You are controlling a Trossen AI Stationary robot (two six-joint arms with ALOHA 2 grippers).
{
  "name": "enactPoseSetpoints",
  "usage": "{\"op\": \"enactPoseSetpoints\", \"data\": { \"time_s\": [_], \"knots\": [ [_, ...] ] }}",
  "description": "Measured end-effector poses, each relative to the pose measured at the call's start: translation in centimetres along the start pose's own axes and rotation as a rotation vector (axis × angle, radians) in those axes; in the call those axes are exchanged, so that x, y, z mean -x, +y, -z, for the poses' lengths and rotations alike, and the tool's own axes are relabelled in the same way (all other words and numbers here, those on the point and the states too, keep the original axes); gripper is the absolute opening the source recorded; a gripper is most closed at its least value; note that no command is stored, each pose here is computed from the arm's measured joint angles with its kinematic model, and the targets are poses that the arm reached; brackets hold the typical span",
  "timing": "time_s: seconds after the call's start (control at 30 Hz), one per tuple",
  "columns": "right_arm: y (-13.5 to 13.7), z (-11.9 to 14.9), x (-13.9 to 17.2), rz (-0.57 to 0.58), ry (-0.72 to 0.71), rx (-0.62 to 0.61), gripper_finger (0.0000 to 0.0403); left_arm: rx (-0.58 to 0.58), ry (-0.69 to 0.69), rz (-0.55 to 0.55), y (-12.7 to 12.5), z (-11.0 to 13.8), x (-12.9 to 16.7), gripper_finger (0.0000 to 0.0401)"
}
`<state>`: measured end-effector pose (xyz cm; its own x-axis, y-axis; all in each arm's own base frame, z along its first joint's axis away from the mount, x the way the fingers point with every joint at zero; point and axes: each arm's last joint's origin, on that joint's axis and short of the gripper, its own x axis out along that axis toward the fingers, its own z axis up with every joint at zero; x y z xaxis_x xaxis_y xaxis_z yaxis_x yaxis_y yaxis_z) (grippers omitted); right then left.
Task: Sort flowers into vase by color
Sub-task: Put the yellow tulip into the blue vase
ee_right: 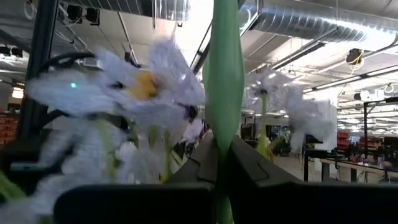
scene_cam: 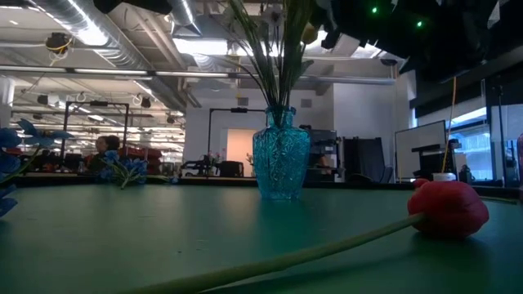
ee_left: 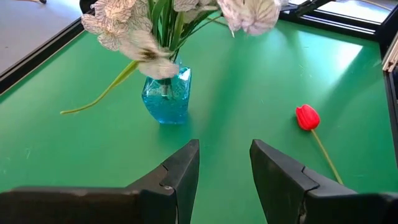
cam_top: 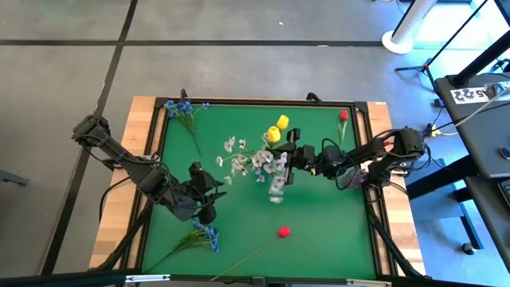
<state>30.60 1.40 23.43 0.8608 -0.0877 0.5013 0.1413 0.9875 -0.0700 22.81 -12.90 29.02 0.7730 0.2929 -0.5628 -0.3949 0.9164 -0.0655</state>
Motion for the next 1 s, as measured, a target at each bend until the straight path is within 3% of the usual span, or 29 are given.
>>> {"op": "enactPoseSetpoints", "data": {
  "time_s": [0.27,0.5,0.73,1.0],
  "knots": [
    [0.3,1.7,0.2,-0.043,0.162,0.022,0.0024,-0.015,0.012,-0.011,0.1,0.1,0.0,0.014],
    [0.4,1.8,0.2,-0.049,0.192,0.024,0.009,-0.014,0.013,-0.011,0.1,0.1,0.0,0.014],
    [0.8,0.2,0.3,-0.029,0.283,0.01,0.0165,-0.013,0.013,-0.011,0.1,0.1,0.0,0.014],
    [1.5,-3.5,0.6,-0.024,0.46,0.019,0.0203,-0.01,0.012,-0.011,0.1,0.1,0.0,0.014]
  ]
}}
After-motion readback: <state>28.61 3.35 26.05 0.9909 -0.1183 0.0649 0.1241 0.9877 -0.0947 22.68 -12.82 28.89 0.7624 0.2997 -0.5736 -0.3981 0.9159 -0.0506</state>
